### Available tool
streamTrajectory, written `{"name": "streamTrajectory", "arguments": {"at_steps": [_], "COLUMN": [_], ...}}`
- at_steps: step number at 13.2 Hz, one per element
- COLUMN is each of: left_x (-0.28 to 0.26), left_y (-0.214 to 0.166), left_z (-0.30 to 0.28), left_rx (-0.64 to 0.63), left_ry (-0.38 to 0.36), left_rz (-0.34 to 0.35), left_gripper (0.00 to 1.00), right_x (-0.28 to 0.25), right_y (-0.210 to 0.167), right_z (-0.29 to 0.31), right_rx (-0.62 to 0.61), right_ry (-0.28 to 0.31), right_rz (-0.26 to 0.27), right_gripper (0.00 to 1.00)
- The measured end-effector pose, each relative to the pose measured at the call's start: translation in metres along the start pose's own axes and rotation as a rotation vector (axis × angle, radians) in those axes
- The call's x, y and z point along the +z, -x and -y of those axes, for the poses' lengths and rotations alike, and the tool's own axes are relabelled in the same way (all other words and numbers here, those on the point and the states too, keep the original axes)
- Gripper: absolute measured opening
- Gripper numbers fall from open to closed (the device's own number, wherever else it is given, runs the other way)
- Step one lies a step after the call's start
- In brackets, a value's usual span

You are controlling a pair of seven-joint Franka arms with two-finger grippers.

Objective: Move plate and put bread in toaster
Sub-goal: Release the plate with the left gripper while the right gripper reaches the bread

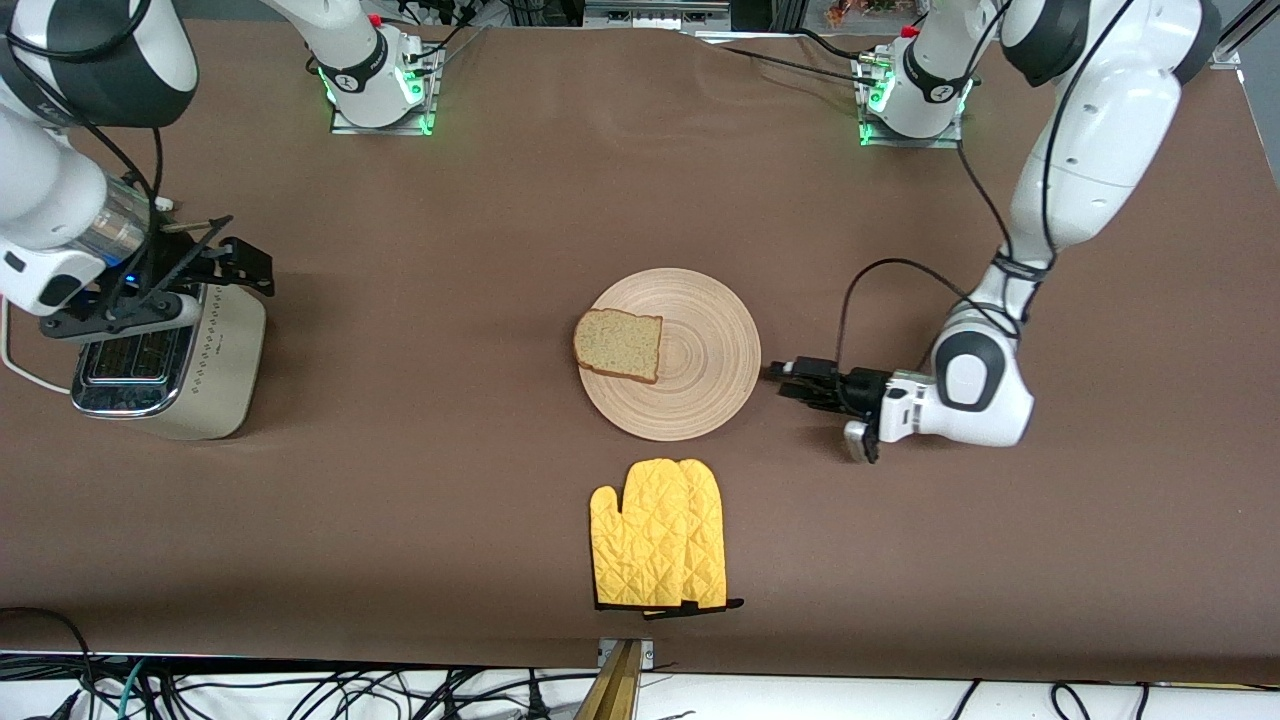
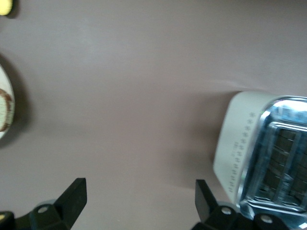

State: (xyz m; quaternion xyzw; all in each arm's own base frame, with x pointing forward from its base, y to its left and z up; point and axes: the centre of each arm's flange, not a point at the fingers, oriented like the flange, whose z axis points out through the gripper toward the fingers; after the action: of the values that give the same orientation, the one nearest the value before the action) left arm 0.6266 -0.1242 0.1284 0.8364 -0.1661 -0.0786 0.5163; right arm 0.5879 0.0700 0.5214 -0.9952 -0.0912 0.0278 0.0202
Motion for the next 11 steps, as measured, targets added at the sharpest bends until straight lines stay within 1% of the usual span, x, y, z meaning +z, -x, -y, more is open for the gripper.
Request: {"name": "streamTrajectory", "arguments": {"at_steps": [1,4,5,7,8,9,10,11], "left_x": [-0.028,-0.104,-0.121,-0.149,-0.159,-0.17,-0.182,-0.193], "left_y": [0.003,0.01,0.009,-0.001,-0.006,-0.01,-0.012,-0.014], "left_z": [-0.003,-0.013,-0.021,-0.054,-0.077,-0.103,-0.132,-0.164], "left_rx": [0.029,0.114,0.144,0.18,0.183,0.184,0.188,0.197], "left_ry": [-0.045,-0.234,-0.306,-0.458,-0.531,-0.613,-0.706,-0.786], "left_rz": [0.031,0.135,0.173,0.234,0.255,0.278,0.298,0.306], "left_gripper": [1.0,1.0,1.0,1.0,1.0,1.0,1.0,1.0], "right_x": [0.01,0.048,0.061,0.091,0.11,0.133,0.16,0.187], "right_y": [-0.005,-0.024,-0.029,-0.041,-0.048,-0.052,-0.052,-0.048], "right_z": [0.014,0.074,0.094,0.121,0.126,0.136,0.154,0.175], "right_rx": [0.001,0.066,0.084,0.133,0.164,0.189,0.206,0.227], "right_ry": [-0.025,-0.058,-0.096,-0.236,-0.289,-0.328,-0.353,-0.362], "right_rz": [0.006,0.013,0.016,0.021,0.005,-0.027,-0.065,-0.097], "right_gripper": [1.0,1.0,1.0,1.0,1.0,1.0,1.0,1.0]}}
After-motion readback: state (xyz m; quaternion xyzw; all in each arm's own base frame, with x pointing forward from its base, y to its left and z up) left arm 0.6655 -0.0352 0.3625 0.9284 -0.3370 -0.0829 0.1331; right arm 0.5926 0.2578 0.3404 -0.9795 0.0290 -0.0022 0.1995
